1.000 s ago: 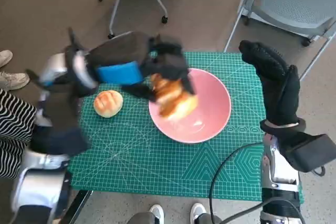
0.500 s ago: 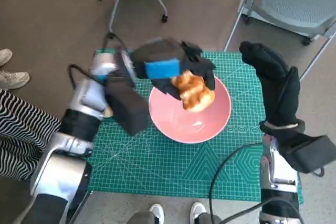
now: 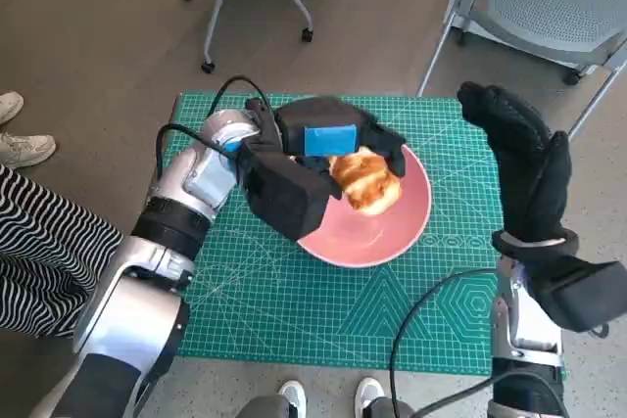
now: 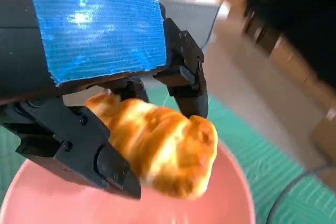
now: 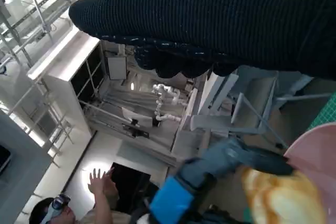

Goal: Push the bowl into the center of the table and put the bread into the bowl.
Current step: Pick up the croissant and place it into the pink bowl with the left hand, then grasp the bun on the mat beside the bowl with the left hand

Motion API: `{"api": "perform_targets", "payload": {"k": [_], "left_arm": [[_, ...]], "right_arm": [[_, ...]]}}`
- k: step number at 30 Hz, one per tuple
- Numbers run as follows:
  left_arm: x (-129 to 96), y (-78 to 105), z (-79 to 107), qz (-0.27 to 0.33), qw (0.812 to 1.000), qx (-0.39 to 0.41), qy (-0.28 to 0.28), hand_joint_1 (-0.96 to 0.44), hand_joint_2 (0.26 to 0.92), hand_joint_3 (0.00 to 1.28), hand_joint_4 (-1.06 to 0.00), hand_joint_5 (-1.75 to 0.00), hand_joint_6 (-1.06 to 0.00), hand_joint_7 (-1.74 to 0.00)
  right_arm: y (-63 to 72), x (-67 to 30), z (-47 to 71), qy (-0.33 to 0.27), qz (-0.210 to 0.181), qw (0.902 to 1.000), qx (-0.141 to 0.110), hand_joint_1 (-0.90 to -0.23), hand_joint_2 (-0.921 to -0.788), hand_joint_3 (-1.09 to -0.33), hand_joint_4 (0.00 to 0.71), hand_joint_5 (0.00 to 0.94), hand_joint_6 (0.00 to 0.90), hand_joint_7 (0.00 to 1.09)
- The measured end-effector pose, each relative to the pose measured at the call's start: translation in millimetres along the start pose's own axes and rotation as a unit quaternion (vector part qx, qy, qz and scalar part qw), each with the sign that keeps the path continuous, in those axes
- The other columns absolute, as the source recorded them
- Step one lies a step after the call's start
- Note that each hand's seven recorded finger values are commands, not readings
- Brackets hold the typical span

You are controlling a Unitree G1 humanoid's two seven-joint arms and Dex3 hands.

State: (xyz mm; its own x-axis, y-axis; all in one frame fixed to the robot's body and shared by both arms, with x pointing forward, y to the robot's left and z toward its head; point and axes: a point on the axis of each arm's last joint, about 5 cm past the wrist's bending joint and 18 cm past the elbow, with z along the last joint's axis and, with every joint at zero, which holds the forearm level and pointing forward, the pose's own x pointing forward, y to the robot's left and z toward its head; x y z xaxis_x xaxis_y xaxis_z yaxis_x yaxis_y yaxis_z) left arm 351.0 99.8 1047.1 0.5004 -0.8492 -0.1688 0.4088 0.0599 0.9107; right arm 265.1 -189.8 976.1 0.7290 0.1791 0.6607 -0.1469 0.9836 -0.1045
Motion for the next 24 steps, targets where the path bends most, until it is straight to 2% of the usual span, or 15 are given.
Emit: {"api": "perform_targets", "payload": {"k": [8,13,20,24], "left_arm": [[-11.0,9.1,-0.1,0.014,1.000,-0.004,-0.010,-0.20,0.771,0.00,-0.11,0.00,-0.27,-0.05],[-31.0,17.0,-2.4,0.043,0.999,0.000,-0.024,-0.21,0.767,0.00,-0.08,0.00,-0.26,-0.04],[-81.4,32.5,-8.3,0.095,0.995,0.017,-0.023,-0.19,0.769,0.00,-0.08,0.00,-0.25,-0.03],[-110.6,39.7,-13.2,0.118,0.992,0.030,0.006,-0.29,0.793,0.01,-0.07,0.00,-0.26,-0.03]], "right_arm": [[0.1,0.1,0.3,-0.001,-0.002,1.0000,-0.003,-0.681,-0.921,-0.721,0.231,0.001,0.106,0.53],[0.8,0.2,0.3,0.000,0.000,1.0000,-0.010,-0.684,-0.921,-0.721,0.231,0.001,0.108,0.53],[0.9,0.0,0.2,-0.001,0.000,1.0000,-0.009,-0.685,-0.921,-0.721,0.231,0.001,0.110,0.53],[0.9,-0.1,0.0,-0.001,0.000,1.0000,-0.008,-0.685,-0.921,-0.721,0.231,0.001,0.111,0.52]]}}
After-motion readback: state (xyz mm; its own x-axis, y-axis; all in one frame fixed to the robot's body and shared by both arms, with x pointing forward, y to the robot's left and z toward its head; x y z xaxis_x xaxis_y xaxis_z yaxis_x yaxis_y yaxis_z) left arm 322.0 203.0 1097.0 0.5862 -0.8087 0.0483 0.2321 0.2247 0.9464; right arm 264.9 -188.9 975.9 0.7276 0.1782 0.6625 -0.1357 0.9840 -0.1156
